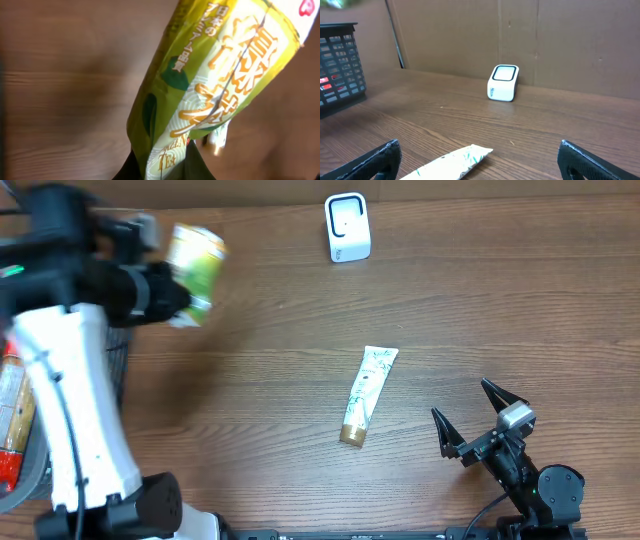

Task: Scan the item barcode
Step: 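Lift the green tea pack out and set it left of the tube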

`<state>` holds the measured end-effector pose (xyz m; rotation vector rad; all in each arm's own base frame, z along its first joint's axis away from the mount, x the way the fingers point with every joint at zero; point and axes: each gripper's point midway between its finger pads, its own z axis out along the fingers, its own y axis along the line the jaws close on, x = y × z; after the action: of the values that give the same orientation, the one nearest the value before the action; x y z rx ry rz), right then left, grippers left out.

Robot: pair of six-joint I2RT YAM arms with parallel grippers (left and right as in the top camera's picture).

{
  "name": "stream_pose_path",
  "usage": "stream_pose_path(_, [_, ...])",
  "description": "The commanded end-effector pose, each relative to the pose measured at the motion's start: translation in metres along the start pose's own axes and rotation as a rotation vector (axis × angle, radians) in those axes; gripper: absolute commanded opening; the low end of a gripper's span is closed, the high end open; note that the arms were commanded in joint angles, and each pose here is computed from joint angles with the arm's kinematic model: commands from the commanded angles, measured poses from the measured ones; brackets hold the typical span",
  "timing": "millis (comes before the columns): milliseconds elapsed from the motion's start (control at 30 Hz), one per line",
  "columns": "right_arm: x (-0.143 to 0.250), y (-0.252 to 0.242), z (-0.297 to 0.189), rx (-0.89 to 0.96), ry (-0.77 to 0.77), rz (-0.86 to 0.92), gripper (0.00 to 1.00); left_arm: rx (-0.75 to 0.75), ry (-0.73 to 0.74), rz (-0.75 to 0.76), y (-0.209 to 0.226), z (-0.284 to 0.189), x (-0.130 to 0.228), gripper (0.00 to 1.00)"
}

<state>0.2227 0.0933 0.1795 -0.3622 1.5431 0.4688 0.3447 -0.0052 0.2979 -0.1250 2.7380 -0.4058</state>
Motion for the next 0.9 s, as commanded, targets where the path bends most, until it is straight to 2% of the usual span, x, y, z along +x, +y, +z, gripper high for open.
stream_pose_path(0, [0.002,0.002,0.000,-0.011,0.000,0.003,1.00,-0.004,0.130,0.013,-0.014,0.053,0.021,0.06])
stream_pose_path(200, [0.002,0.002,0.000,-0.011,0.000,0.003,1.00,0.011,0.264,0.017,-0.032,0.160,0.074,0.07])
stream_pose_path(300, [0.002,0.002,0.000,-0.011,0.000,0.003,1.00,0.014,0.262,0.024,-0.038,0.210,0.100,0.08])
stream_pose_path(367, [0.002,0.002,0.000,-0.011,0.000,0.003,1.00,0.024,0.239,0.017,-0.040,0.225,0.105,0.11])
stream_pose_path(400, [0.002,0.002,0.000,-0.011,0.000,0.003,1.00,0.030,0.227,0.012,-0.042,0.230,0.106,0.19])
stream_pose_path(433, [0.002,0.002,0.000,-0.011,0.000,0.003,1.00,0.033,0.217,0.005,-0.043,0.233,0.105,0.35])
stream_pose_path(467, [0.002,0.002,0.000,-0.011,0.000,0.003,1.00,0.040,0.209,0.003,-0.045,0.234,0.104,0.56])
stream_pose_path(533, [0.002,0.002,0.000,-0.011,0.000,0.003,1.00,0.050,0.193,0.007,-0.049,0.234,0.100,0.79])
stream_pose_path(567, [0.002,0.002,0.000,-0.011,0.000,0.003,1.00,0.056,0.186,0.008,-0.050,0.232,0.097,1.00])
stream_pose_path(733, [0.002,0.002,0.000,-0.011,0.000,0.003,1.00,0.068,0.135,0.036,-0.065,0.200,0.070,1.00])
stream_pose_path(833, [0.002,0.002,0.000,-0.011,0.000,0.003,1.00,0.044,0.037,0.054,-0.074,0.153,0.041,1.00])
stream_pose_path(867, [0.002,0.002,0.000,-0.011,0.000,0.003,1.00,0.020,-0.028,0.061,-0.076,0.124,0.026,1.00])
